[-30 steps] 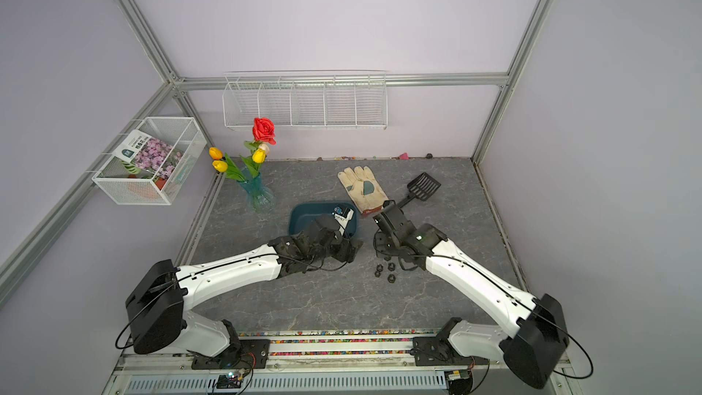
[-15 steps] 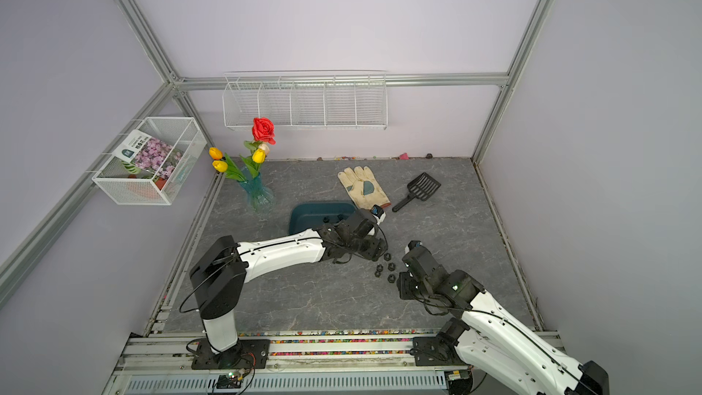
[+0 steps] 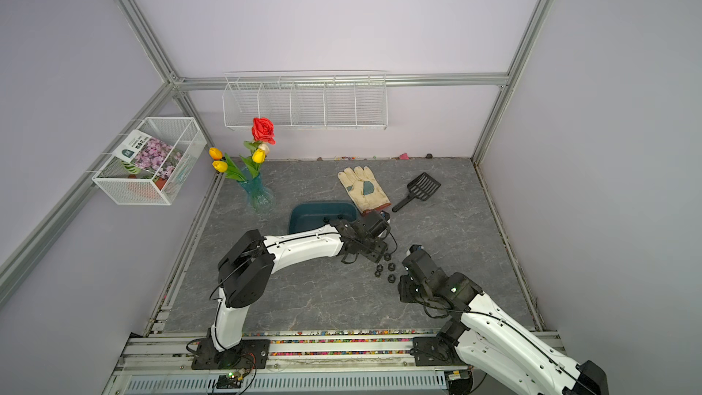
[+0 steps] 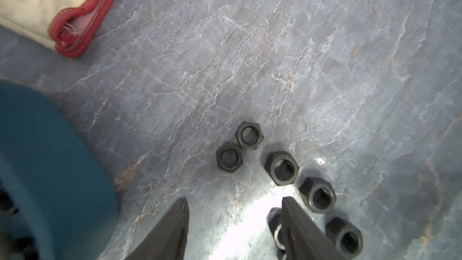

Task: Put the nuts on the desktop into the storage box
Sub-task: Pick up the nut from the center of the board.

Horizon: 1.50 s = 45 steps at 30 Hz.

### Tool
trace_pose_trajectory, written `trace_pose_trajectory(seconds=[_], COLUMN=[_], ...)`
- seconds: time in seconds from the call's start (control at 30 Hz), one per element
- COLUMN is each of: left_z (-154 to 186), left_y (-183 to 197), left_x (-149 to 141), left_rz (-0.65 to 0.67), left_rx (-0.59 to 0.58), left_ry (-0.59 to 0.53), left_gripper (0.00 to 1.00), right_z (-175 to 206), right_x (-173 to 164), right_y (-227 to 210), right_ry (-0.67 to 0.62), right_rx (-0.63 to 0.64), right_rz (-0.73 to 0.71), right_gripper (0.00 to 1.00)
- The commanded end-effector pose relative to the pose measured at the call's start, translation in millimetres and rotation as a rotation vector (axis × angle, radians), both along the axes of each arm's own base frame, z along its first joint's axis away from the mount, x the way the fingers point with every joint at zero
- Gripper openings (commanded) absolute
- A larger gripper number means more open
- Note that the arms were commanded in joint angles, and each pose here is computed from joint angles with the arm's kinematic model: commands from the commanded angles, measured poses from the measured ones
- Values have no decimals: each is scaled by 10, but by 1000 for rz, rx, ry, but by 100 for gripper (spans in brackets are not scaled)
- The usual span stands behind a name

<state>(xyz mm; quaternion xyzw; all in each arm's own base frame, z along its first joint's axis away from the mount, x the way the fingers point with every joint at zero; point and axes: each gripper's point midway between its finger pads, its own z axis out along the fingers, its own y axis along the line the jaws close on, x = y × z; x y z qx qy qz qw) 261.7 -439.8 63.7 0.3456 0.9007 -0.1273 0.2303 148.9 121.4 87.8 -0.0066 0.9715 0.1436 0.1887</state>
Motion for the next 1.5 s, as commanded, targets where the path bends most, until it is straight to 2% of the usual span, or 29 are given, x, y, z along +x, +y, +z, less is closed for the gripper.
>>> trace_pose_trajectory(seconds=[0.0,0.97,1.47], left_z=[-62,-371,-547], left_y=[14,-51,-111], left_x=[20,139,118], left_rz=[6,73,53], left_rx=[40,140,189], left_ry=[-5,-74,-27], left_gripper=[59,46,43], right_z=[-31,-127,-176], right_x=[-9,27,21], right_y=[24,10,-15], right_ry=[10,-1,4], right_rx=[12,2,-4], right_rz=[-5,-9,-17], right_gripper=[36,36,35])
